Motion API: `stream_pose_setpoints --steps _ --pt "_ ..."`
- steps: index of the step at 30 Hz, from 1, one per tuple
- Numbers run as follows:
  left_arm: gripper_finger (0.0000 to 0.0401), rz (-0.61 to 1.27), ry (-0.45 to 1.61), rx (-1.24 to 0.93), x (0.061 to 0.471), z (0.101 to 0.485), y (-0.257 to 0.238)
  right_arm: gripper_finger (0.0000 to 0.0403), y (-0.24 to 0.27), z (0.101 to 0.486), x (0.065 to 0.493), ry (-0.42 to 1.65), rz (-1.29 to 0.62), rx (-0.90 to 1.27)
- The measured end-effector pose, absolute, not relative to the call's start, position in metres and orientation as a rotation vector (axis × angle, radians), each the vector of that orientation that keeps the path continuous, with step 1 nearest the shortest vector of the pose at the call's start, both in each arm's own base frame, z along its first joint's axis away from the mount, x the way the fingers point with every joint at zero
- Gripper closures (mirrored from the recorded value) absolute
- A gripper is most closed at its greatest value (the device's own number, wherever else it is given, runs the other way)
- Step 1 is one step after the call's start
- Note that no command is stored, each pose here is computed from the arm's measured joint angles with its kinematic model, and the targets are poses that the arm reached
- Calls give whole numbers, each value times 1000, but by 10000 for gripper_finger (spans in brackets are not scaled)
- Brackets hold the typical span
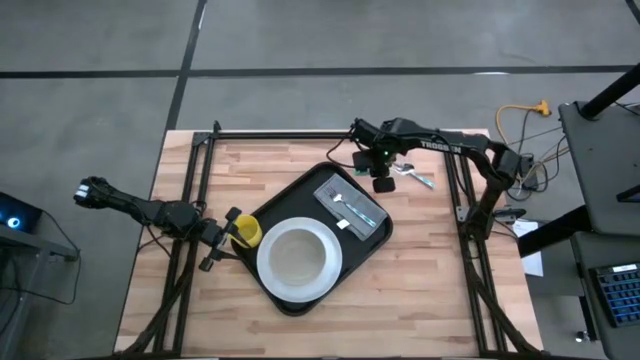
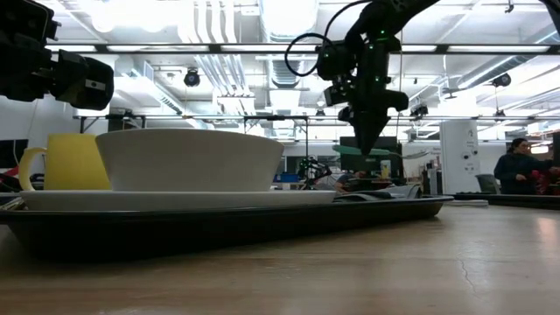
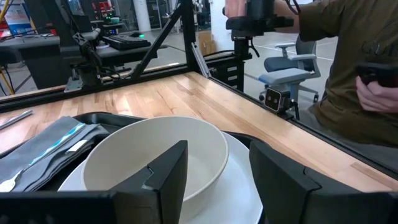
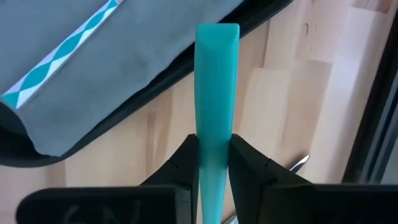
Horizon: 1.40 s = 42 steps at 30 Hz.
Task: Set up tray
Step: Put the green spoon on top of the gray napkin on the black tray to the left of the blue patterned fork
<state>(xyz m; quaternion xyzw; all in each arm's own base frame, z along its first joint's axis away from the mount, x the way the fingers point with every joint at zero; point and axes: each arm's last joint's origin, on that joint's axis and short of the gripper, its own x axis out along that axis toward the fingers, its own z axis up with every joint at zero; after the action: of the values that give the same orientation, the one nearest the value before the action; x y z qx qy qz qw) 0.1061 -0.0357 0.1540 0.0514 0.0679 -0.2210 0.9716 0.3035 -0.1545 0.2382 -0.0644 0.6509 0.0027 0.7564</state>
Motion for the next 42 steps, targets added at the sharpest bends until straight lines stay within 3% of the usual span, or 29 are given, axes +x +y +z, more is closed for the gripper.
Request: stream_pose_setpoints --steps 16,31,42 --pt "242 -446 137 103 106 154 -36 356 -111 237 318 1444 96 -168" --pt "242 -446 137 104 106 154 -36 356 -74 239 338 1280 485 -652" --pt "242 -446 137 103 106 154 -36 352 -71 237 336 1242 703 -879"
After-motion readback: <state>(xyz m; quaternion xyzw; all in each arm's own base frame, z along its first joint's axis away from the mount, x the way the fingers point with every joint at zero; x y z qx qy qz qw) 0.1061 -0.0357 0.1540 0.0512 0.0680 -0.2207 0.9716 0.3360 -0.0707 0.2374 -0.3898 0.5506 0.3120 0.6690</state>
